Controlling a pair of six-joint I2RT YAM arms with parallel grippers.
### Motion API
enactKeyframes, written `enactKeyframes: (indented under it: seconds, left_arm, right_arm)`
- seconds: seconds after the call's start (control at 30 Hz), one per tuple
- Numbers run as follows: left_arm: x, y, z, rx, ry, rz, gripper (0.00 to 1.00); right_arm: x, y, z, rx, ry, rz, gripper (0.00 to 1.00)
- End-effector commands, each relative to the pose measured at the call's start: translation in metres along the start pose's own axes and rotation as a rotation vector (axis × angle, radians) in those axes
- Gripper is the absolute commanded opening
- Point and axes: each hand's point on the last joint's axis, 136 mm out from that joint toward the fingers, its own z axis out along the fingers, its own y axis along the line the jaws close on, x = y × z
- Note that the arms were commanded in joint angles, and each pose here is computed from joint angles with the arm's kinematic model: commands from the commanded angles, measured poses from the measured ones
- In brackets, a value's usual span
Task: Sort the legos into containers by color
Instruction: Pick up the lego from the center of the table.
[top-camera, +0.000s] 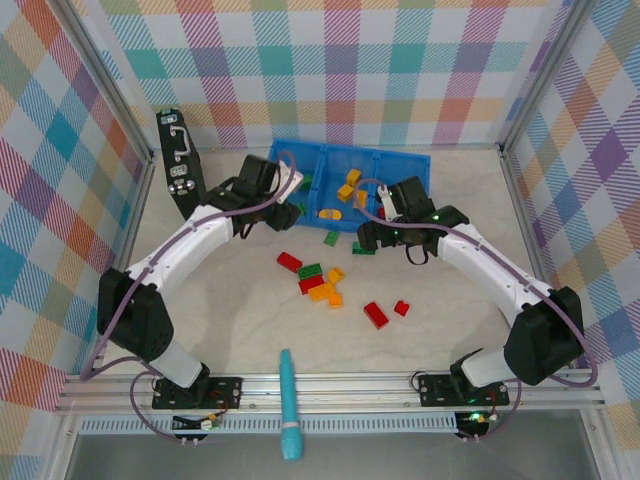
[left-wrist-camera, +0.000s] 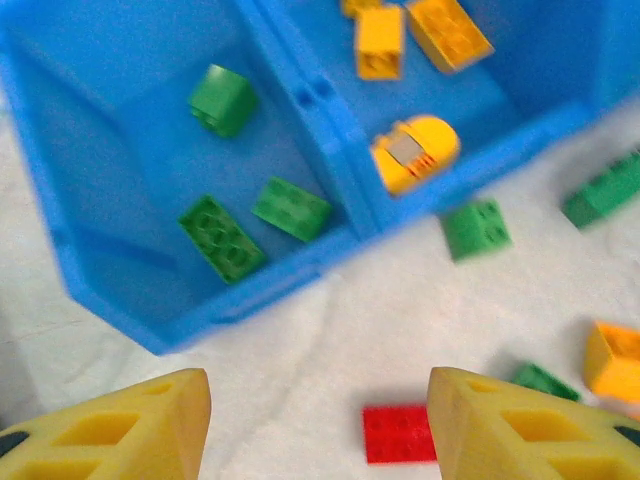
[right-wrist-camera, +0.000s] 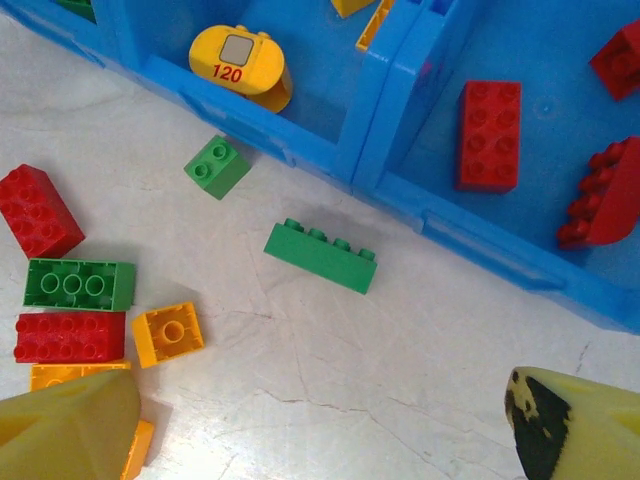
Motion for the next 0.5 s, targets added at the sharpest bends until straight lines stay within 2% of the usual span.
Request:
enactKeyframes:
  seconds: [0.0, 0.13, 0.47]
  left_arm:
    - [0.036, -0.041, 0.012, 0.138, 0.086, 0.132, 0.59]
    - [0.054, -0.066, 0.028, 0.189, 0.142, 0.185, 0.59]
    - [0.066, -0.110, 0.062, 0.280, 0.175, 0.189, 0.59]
  right_arm:
    - [-0.017, -0.002, -0.010, 0.016, -0.030, -0.042, 0.94]
    - [-0.021, 0.000, -0.010, 0.009, -0.029, -0.048, 0.94]
    - [-0.018, 0.000, -0.014, 0.011, -0.020, -0.043, 0.94]
